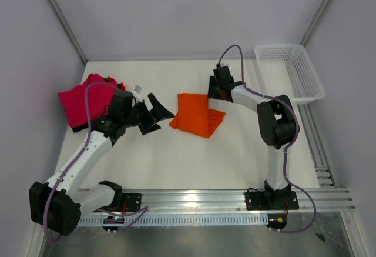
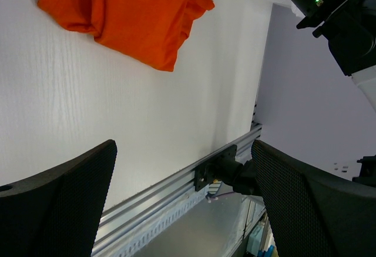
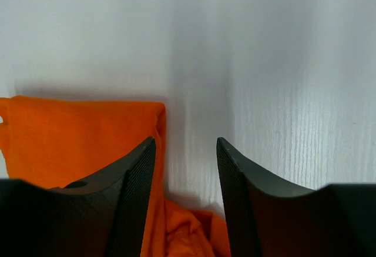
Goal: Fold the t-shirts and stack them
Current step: Smooth out wrinkles on the folded tshirt
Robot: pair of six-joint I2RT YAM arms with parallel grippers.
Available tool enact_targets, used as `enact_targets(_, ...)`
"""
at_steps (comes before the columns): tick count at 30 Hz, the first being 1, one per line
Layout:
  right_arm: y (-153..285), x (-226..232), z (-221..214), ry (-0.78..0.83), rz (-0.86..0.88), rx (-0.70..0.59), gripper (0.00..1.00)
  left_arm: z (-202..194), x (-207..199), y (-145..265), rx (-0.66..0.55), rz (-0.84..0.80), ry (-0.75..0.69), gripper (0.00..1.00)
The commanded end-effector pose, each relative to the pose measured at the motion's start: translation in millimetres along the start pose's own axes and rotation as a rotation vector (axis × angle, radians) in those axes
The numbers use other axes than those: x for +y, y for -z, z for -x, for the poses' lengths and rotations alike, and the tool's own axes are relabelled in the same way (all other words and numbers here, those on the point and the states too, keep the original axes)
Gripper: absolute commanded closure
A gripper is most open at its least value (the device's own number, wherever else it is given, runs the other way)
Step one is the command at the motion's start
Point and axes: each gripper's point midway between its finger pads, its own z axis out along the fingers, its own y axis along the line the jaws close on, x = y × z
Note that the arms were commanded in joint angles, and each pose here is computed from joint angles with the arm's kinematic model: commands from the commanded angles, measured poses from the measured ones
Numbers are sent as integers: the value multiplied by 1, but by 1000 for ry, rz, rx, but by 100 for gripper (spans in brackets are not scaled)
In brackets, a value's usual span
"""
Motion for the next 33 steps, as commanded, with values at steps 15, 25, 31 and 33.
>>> enact_targets(15, -8, 46, 5, -84, 339, 37, 49, 8, -6, -2, -46, -29, 11, 1)
enact_targets(25, -18, 43, -10, -85, 347, 84, 49, 10, -6, 0, -59, -27, 19, 1)
enact_targets(31, -16, 36, -18, -62, 342, 101, 49, 11, -7, 0, -64, -28, 22, 1)
enact_targets(33, -16, 35, -22, -58, 346, 113, 50, 11, -6, 0, -65, -27, 28, 1)
